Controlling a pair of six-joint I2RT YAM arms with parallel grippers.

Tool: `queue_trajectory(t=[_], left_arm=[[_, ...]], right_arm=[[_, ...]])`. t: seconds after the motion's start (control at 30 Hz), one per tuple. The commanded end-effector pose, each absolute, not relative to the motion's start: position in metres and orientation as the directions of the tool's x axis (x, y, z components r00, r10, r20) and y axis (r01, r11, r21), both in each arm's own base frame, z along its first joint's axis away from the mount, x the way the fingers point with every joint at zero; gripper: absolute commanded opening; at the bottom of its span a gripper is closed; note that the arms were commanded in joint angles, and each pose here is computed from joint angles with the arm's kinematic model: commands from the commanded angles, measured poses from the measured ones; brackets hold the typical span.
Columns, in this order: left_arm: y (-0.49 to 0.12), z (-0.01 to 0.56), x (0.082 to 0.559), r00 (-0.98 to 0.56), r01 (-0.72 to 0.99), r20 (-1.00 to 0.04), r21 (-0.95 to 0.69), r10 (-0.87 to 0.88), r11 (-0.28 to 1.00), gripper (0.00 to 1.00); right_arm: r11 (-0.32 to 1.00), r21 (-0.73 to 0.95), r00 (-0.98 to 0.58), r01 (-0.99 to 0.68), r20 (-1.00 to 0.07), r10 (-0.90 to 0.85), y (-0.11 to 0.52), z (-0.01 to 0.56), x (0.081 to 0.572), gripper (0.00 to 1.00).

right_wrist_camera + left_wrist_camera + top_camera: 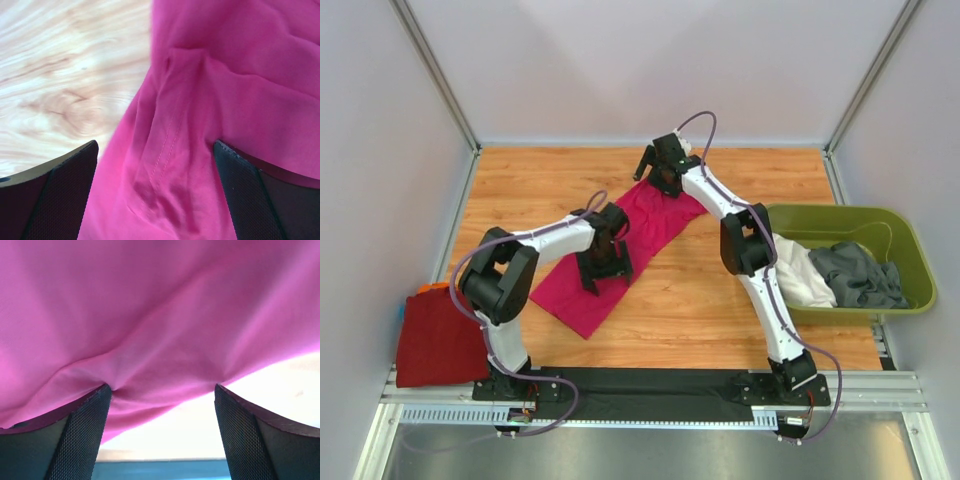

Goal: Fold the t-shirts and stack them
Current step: Fold the tshirt

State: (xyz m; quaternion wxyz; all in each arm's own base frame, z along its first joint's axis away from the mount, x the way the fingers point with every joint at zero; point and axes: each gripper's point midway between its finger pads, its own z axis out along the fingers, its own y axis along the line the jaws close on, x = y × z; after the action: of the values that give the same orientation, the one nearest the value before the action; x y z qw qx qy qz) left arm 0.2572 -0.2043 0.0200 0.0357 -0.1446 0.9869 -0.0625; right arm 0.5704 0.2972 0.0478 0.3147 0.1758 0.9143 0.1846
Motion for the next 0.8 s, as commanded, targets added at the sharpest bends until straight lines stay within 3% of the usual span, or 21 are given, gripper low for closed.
queue_trajectory(t=[0.0,0.13,0.43,0.5,0.57,0.67,0.7,0.77], left_arm=[[-0.237,0.023,0.204,-0.979,-0.205,0.047,-0.132,-0.200,0.970,0.90],[-0.245,0.028,0.184,-0.994,-0.104,0.035,-0.089,-0.101,0.991,0.90],[-0.287,0.010,0.151,-0.987,0.151,0.024,-0.213,0.160,0.965,0.89],[-0.279,0.027,0.155,-0.984,0.179,-0.032,-0.200,0.176,0.963,0.89],[-0.270,0.058,0.170,-0.969,0.215,-0.161,-0.187,0.186,0.958,0.90],[-0.251,0.091,0.181,-0.945,0.228,-0.276,-0.161,0.178,0.960,0.92],[-0.243,0.096,0.183,-0.943,0.221,-0.286,-0.149,0.172,0.964,0.92],[-0.225,0.103,0.190,-0.936,0.188,-0.324,-0.125,0.139,0.974,0.93]], right_arm=[[0.849,0.507,-0.746,0.150,-0.505,0.434,0.317,0.045,0.582,1.00],[0.839,0.532,-0.750,0.112,-0.509,0.423,0.333,0.038,0.583,1.00],[0.810,0.584,-0.737,-0.058,-0.572,0.360,0.384,0.056,0.582,1.00],[0.811,0.579,-0.734,-0.084,-0.586,0.342,0.382,0.081,0.580,1.00],[0.810,0.575,-0.708,-0.119,-0.621,0.336,0.379,0.108,0.580,1.00],[0.804,0.569,-0.631,-0.174,-0.691,0.352,0.360,0.183,0.581,1.00],[0.795,0.573,-0.601,-0.197,-0.712,0.364,0.354,0.217,0.577,1.00],[0.808,0.558,-0.598,-0.188,-0.718,0.356,0.341,0.230,0.571,1.00]])
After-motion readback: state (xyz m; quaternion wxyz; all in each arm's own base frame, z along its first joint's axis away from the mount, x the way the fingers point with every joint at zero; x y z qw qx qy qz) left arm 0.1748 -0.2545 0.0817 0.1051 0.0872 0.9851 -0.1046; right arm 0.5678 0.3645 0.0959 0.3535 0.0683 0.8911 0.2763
